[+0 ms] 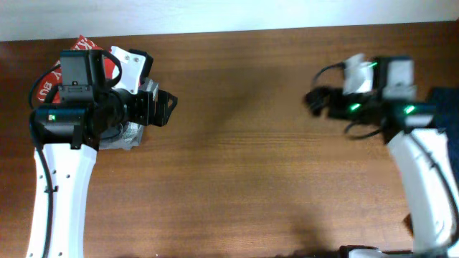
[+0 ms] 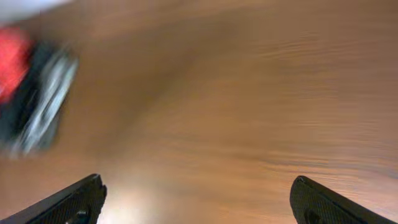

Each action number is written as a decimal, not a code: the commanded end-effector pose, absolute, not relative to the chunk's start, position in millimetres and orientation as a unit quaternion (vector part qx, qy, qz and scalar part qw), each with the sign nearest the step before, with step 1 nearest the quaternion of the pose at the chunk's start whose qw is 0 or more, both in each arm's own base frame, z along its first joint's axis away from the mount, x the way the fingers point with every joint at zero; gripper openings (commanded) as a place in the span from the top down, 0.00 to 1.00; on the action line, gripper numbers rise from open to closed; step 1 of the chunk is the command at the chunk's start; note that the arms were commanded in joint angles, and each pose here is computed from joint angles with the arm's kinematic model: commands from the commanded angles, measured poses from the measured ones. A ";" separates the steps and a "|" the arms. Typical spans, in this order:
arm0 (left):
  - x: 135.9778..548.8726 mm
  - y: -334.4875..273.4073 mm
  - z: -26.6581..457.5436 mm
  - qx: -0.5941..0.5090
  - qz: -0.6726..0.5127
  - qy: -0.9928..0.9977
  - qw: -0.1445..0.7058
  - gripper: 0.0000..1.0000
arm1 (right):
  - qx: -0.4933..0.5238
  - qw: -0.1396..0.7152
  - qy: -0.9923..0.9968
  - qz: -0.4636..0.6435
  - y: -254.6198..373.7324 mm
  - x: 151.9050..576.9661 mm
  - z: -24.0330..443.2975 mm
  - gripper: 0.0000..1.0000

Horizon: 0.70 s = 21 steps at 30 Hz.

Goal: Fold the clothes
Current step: 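Reach the right gripper to the navy pants at the right edge and grasp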

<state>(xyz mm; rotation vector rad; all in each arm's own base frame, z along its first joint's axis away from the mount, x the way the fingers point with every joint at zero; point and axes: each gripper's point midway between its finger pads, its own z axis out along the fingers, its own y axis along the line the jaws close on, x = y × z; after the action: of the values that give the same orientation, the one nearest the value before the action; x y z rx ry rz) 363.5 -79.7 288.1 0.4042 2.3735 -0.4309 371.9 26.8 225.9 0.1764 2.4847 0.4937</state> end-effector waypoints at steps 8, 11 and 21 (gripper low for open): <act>368.8 -82.7 301.6 0.168 -0.174 0.900 0.363 0.01 | 0.433 0.273 0.857 0.053 -193.5 371.7 174.4 0.19; 369.6 -82.6 302.2 0.169 -0.173 0.899 0.365 0.01 | 0.497 0.220 0.839 0.026 -232.5 355.1 128.4 0.36; 372.1 -82.8 304.6 0.170 -0.173 0.896 0.372 0.02 | 0.562 0.139 0.814 -0.056 -303.1 324.6 23.0 0.80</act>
<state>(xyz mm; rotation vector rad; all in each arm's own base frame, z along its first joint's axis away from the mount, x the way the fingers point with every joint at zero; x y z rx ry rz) 369.5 -82.4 294.7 0.4149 2.3315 -0.4397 338.2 -283.2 30.5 1.5643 2.3779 -0.0180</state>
